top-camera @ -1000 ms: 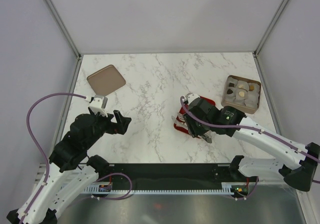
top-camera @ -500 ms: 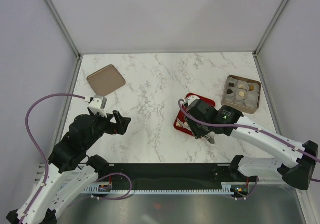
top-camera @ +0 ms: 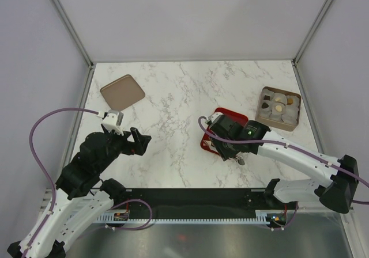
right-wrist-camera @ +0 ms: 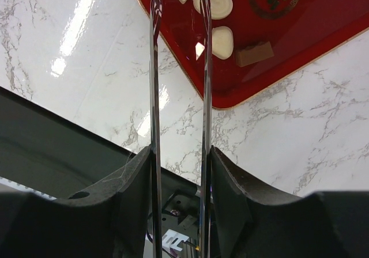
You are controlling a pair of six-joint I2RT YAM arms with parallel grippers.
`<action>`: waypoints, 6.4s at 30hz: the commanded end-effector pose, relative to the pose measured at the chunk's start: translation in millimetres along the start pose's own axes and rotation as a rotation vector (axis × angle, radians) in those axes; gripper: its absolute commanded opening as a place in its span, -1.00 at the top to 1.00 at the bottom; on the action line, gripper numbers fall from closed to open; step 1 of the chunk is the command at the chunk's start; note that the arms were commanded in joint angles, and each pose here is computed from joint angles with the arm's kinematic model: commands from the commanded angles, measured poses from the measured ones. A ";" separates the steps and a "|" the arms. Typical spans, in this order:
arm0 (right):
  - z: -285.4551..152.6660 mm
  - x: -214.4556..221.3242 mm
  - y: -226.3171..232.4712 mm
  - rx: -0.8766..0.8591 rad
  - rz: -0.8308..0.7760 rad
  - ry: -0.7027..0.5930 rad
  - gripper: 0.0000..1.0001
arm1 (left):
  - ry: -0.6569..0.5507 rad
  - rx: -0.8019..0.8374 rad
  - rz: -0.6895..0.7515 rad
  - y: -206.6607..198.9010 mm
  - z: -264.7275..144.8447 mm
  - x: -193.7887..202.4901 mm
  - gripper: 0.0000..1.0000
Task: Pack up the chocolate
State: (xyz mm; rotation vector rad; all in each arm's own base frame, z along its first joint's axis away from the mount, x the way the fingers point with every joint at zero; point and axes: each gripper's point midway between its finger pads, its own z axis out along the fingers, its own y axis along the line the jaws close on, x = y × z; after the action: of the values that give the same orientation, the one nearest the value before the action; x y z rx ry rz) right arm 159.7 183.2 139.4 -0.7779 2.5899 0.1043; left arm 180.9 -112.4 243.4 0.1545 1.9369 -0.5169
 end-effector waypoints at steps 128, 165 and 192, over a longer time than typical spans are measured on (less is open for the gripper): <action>-19.1 26.1 -309.7 0.629 0.959 -0.052 0.38 | 0.028 0.104 0.012 -21.7 1.3 5.8 -0.99; -26.4 0.5 -340.2 0.666 0.981 -0.058 0.06 | 0.015 0.094 0.008 -20.1 0.0 3.3 -0.99; -14.4 -41.3 -67.4 0.067 0.373 -0.119 0.03 | -0.013 -0.001 -0.007 -3.3 -1.0 -0.9 -0.99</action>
State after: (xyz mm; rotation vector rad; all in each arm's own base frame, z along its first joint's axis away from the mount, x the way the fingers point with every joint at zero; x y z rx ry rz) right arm 228.4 148.6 165.4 -0.3240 2.5993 0.1637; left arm 175.4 -118.7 245.0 0.1914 1.9270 -0.5387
